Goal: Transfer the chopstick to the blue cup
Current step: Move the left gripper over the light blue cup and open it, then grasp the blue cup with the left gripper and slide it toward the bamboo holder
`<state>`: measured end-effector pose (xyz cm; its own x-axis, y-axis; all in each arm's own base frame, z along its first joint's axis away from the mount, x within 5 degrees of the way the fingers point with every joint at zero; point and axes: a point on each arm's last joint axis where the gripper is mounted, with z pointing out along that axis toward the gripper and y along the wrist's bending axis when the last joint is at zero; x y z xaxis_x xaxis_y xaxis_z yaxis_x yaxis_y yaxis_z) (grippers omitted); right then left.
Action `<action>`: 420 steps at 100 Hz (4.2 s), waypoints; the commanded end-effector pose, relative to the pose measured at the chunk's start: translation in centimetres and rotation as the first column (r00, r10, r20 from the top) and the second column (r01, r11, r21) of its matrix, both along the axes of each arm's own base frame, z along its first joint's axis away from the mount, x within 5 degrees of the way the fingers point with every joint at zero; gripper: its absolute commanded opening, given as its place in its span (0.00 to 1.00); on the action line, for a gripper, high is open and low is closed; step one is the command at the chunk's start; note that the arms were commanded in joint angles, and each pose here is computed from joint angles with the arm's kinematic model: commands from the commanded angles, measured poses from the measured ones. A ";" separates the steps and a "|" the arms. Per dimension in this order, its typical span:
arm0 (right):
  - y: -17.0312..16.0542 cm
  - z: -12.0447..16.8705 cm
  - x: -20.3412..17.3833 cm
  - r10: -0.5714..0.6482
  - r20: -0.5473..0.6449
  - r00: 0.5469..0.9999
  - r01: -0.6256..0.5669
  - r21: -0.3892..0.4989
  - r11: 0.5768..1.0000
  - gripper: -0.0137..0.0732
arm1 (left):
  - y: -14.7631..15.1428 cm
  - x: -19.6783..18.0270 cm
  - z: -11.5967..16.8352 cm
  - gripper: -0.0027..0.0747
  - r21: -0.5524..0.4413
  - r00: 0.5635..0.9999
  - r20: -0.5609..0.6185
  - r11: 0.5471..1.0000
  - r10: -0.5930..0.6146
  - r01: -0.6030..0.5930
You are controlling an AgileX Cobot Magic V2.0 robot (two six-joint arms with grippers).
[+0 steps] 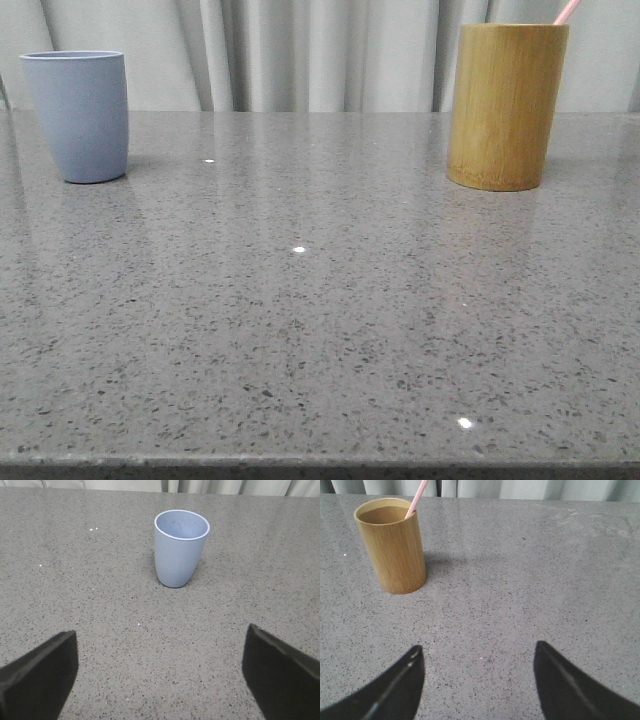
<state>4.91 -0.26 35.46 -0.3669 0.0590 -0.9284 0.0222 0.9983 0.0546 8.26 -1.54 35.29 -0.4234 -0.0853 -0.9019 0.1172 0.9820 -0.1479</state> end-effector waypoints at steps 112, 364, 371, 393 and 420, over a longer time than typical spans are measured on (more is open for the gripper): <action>0.0 2.0 0.5 0.006 0.144 0.989 -0.004 -0.017 1.000 0.77 | -3.2 24.1 4.3 0.86 0.113 0.989 -0.131 0.990 -0.069 0.084; 0.0 2.0 0.5 0.006 0.145 0.989 -0.004 -0.017 1.000 0.77 | -24.1 25.9 1.2 0.01 0.071 0.801 -0.260 0.816 -0.540 0.573; 0.0 2.0 0.5 0.006 0.145 0.989 -0.004 -0.017 1.000 0.77 | -24.1 25.9 1.1 0.01 0.071 0.800 -0.262 0.816 -0.540 0.574; 0.0 2.0 0.5 0.006 0.145 0.989 -0.004 -0.017 1.000 0.77 | -24.1 26.0 0.8 0.01 0.072 0.796 -0.276 0.815 -0.538 0.576; 0.0 2.0 0.5 0.006 0.145 0.989 -0.004 -0.017 1.000 0.77 | -24.1 26.0 0.8 0.15 0.072 0.796 -0.276 0.815 -0.538 0.576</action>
